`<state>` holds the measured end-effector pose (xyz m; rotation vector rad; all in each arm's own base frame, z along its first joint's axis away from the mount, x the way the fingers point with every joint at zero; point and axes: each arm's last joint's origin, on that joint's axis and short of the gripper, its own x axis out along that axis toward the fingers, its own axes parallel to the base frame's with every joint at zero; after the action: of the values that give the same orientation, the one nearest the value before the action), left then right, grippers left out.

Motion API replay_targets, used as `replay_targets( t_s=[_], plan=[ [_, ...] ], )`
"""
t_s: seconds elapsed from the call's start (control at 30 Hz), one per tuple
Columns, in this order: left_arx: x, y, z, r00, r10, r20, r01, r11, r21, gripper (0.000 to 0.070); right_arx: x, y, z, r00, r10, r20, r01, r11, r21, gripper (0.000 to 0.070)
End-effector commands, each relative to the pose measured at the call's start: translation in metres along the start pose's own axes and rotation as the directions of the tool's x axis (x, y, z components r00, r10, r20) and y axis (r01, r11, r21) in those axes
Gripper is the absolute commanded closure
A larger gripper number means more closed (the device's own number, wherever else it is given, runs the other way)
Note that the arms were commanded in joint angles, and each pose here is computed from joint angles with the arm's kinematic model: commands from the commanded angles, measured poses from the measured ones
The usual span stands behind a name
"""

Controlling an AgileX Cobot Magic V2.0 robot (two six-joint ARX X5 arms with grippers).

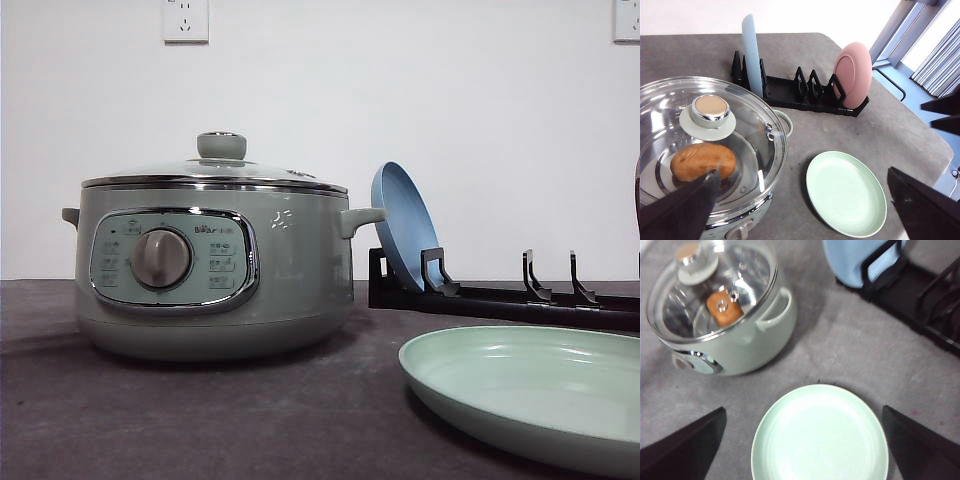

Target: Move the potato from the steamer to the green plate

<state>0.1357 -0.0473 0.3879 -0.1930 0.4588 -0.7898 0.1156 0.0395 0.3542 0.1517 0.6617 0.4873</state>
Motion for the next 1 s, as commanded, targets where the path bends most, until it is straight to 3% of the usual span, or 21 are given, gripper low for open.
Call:
replay_targets(
  t_s=[0.0, 0.2, 0.4, 0.53, 0.7, 0.97],
  plan=[
    [-0.002, -0.003, 0.005, 1.0, -0.016, 0.014, 0.015, 1.0, 0.021, 0.0, -0.009, 0.001, 0.002, 0.999, 0.034, 0.029, -0.032, 0.998, -0.046, 0.0069],
    [-0.001, -0.002, 0.006, 1.0, -0.008, 0.009, 0.008, 1.0, 0.013, 0.0, -0.026, 0.006, -0.005, 0.993, 0.088, 0.08, -0.085, 0.996, -0.035, 0.0069],
    [0.005, 0.002, 0.019, 0.998, 0.054, -0.039, -0.055, 0.998, -0.007, 0.0, -0.026, 0.009, -0.006, 0.981, 0.185, 0.061, -0.185, 0.983, -0.011, 0.0069],
    [0.014, 0.006, 0.035, 0.99, 0.106, -0.095, -0.108, 0.994, -0.015, 0.0, -0.025, 0.009, -0.004, 0.979, 0.196, 0.062, -0.196, 0.981, -0.011, 0.007],
    [0.035, 0.013, 0.056, 0.957, 0.22, -0.188, -0.226, 0.974, -0.008, 0.0, -0.026, 0.01, -0.002, 0.973, 0.214, 0.089, -0.212, 0.977, -0.029, 0.007],
    [0.087, 0.022, 0.084, 0.897, 0.291, -0.334, -0.3, 0.954, 0.024, 0.0, -0.026, 0.01, 0.0, 0.969, 0.226, 0.102, -0.224, 0.974, -0.033, 0.007]
  ],
)
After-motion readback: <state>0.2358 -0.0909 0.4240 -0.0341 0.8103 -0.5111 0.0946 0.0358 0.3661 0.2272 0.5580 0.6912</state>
